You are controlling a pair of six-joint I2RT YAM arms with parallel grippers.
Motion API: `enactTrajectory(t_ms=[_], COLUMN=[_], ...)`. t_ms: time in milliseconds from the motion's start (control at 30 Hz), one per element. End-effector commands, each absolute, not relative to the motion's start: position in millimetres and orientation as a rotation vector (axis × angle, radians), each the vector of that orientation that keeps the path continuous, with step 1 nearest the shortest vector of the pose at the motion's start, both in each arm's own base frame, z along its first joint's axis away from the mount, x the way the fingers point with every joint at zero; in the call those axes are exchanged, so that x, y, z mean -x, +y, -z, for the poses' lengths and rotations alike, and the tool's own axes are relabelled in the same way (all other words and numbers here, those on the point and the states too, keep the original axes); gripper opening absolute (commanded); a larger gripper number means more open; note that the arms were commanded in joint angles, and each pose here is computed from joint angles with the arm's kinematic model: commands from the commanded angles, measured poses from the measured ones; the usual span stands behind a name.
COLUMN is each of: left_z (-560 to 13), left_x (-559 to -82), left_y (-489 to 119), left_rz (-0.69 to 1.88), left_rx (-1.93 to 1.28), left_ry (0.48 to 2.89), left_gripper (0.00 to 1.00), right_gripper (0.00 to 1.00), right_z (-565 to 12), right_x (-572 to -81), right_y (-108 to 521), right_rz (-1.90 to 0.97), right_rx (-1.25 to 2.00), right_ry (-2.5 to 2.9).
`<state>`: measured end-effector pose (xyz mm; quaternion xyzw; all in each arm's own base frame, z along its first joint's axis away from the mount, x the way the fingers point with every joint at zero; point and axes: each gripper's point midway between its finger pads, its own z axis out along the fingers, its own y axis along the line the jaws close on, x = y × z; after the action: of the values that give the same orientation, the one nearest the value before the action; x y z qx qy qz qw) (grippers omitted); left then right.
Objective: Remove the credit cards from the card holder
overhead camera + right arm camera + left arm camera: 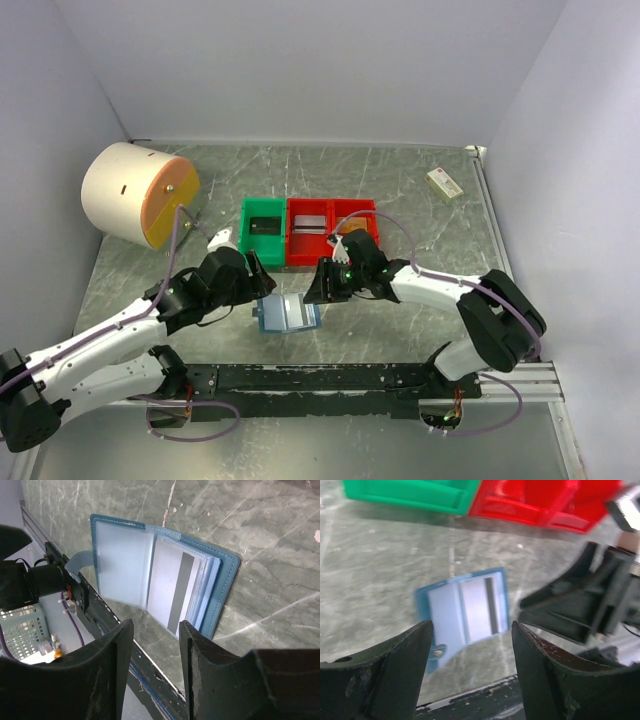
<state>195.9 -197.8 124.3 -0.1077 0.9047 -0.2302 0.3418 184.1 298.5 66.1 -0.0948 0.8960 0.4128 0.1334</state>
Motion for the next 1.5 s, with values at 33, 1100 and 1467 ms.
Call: enactTrajectory(t_ms=[33, 1100, 1467], left_z=[-142.7, -28.9, -24.0], left_x=[-185.3, -177.0, -172.9], left_y=[-246.7, -238.6, -243.5], left_rz=[0.928, 0.811, 0.843], left_rx=[0.074, 0.289, 0.255], left_ry=[2.313, 2.503, 2.521], left_gripper=[0.74, 0.47, 0.47], right_gripper=[0.42, 0.27, 0.28], right_z=[-63.9, -47.9, -20.7], right_x=[-191.5, -187.1, -183.4], right_y=[306.3, 317.0, 304.4], right_rz=[-1.214, -1.281, -1.157], right_rx=[0.259, 0.183, 0.134], right_ry=[2.574, 2.649, 2.749])
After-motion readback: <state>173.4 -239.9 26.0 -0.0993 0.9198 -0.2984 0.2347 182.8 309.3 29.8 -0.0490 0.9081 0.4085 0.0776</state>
